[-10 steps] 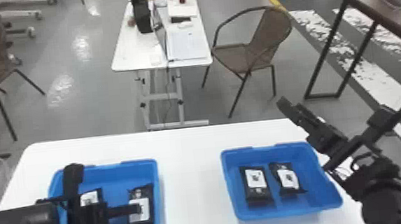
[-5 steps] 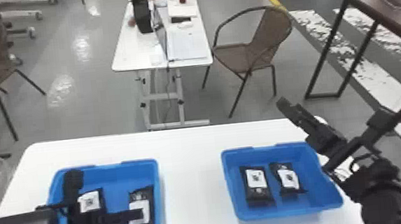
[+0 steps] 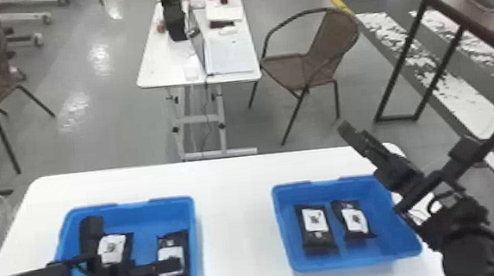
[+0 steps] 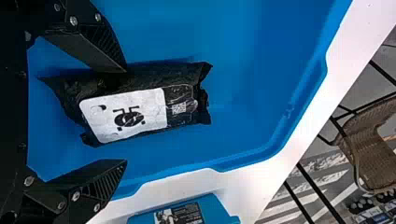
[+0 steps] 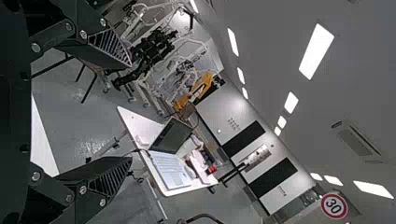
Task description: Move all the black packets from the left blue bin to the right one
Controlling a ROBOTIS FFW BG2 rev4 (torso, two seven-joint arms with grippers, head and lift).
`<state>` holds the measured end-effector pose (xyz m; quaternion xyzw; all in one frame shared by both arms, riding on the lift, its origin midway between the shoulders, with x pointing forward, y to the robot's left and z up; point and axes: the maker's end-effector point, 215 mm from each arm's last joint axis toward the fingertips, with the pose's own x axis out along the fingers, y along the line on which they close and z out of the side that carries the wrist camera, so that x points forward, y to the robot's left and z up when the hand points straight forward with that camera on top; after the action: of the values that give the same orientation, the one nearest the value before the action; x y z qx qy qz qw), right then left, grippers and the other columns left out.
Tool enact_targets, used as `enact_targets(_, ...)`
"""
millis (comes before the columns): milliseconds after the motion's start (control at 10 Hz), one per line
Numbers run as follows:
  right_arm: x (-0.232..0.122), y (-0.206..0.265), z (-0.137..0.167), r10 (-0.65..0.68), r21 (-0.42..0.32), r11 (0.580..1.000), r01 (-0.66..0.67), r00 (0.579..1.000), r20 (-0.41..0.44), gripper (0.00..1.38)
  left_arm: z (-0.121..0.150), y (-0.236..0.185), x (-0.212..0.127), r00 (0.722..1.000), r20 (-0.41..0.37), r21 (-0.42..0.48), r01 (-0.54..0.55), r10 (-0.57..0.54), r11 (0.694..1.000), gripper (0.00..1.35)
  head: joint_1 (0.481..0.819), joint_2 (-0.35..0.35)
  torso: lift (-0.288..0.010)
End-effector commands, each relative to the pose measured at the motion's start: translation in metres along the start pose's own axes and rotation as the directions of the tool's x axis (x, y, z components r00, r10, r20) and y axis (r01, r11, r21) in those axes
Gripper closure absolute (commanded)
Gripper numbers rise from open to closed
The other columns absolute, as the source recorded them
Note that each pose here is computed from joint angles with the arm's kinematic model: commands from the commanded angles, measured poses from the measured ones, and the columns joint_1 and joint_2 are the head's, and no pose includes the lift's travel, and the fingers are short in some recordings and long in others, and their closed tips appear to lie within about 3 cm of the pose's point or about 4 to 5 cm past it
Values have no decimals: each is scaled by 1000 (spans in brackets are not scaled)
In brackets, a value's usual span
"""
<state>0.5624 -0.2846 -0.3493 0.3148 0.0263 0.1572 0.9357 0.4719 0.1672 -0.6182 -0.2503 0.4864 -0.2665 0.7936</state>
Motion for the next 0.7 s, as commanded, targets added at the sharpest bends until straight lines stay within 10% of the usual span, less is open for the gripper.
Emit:
enact_targets(0,0,0,-3,0,11,1000,0,1000,-1,352,-8,1,4,1000,-5,-16,7,-7,1000,524,695,-123,0)
enact_targets(300,-2,0,-6,2,23,1000,-1,1000,-1,352,-1,13,0,999,42,26,-10,9,1000,1230,695,-123,0)
enact_targets(600,-2,6,-11,15,41,999,-15,1000,-4,352,19,1,-29,991,112,147,60,-77,987,1211,695,-110,0)
